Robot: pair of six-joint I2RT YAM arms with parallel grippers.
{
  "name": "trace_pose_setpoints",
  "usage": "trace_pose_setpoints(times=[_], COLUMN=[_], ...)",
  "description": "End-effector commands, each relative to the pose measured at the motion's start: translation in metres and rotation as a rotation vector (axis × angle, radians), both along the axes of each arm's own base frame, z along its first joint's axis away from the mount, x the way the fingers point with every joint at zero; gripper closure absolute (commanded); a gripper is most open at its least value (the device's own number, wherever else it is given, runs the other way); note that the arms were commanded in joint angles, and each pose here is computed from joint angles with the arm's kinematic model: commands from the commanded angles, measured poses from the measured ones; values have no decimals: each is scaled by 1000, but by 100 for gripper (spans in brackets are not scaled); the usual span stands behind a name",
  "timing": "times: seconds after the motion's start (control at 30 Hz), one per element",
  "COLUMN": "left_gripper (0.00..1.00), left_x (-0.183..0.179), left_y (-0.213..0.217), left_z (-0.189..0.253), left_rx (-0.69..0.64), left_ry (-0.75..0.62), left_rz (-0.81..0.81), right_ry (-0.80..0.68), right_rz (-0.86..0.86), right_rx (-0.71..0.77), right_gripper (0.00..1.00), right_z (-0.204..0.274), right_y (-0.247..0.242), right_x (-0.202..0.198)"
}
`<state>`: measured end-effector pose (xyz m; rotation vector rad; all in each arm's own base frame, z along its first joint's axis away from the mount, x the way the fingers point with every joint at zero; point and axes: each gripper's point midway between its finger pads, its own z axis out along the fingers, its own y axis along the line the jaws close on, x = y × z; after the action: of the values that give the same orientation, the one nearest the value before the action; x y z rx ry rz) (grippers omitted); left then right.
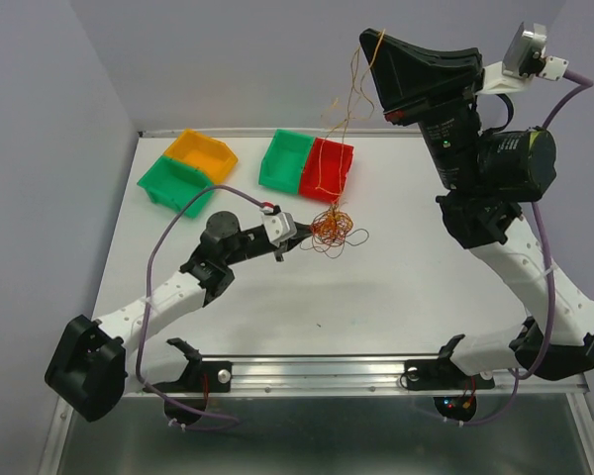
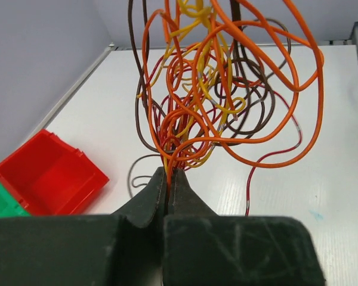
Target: Untangle the cables
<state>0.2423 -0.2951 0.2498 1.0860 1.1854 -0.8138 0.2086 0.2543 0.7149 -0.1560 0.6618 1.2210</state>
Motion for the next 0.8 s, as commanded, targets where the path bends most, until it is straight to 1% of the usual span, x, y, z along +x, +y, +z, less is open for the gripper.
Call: trace_pose_setpoints(times=[0.0, 0.03, 0.07, 0.1, 0.13, 0.17, 0.23, 0.27, 0.3, 0.33, 0.37, 0.4, 0.43, 0.53, 0.63, 0.7, 0.77], left_gripper=[100, 100, 100, 100, 100, 100, 100, 100, 100, 100, 100, 100, 100, 100, 100, 100, 100], left_x=[23, 34, 47, 55, 71, 73, 89, 99, 104, 106, 115, 116, 122, 120, 114, 114, 110], left_y=[5, 10, 15, 20, 31, 35, 50, 68, 78, 90, 112, 121, 141, 159, 168, 175, 174], left_z=[15, 10, -11, -22, -20, -46, -55, -66, -68, -75, -78, -78, -85, -95, -99, -89, -77], left_rx=[-15, 6, 60, 94, 108, 175, 213, 251, 262, 273, 285, 294, 332, 370, 399, 398, 395], left_ry=[-46, -37, 20, 54, 68, 145, 174, 191, 189, 196, 192, 182, 190, 191, 163, 139, 122], left_rz=[114, 165, 223, 246, 288, 274, 323, 371, 393, 418, 471, 491, 552, 578, 590, 631, 621], right_ry=[-11, -7, 16, 13, 13, 6, -29, -26, -34, -52, -43, -49, -56, -59, -33, -7, 51], right_rz=[-116, -145, -184, -218, -243, -261, -295, -313, -328, -333, -346, -352, -357, -360, -363, -380, -398], right_rx=[99, 122, 162, 177, 219, 241, 300, 330, 346, 385, 408, 426, 438, 433, 391, 342, 301], right_gripper=[99, 99, 99, 99, 99, 99, 99, 99, 99, 99, 99, 99, 100, 99, 99, 100, 99], right_z=[16, 18, 20, 22, 29, 34, 50, 54, 57, 63, 63, 64, 64, 61, 55, 48, 35], right_y=[-37, -46, -58, -68, -86, -98, -132, -146, -157, -180, -190, -201, -211, -214, -201, -189, -180], right_x=[-6, -5, -3, -5, -13, -19, -43, -50, -58, -76, -80, -88, -96, -100, -88, -76, -61])
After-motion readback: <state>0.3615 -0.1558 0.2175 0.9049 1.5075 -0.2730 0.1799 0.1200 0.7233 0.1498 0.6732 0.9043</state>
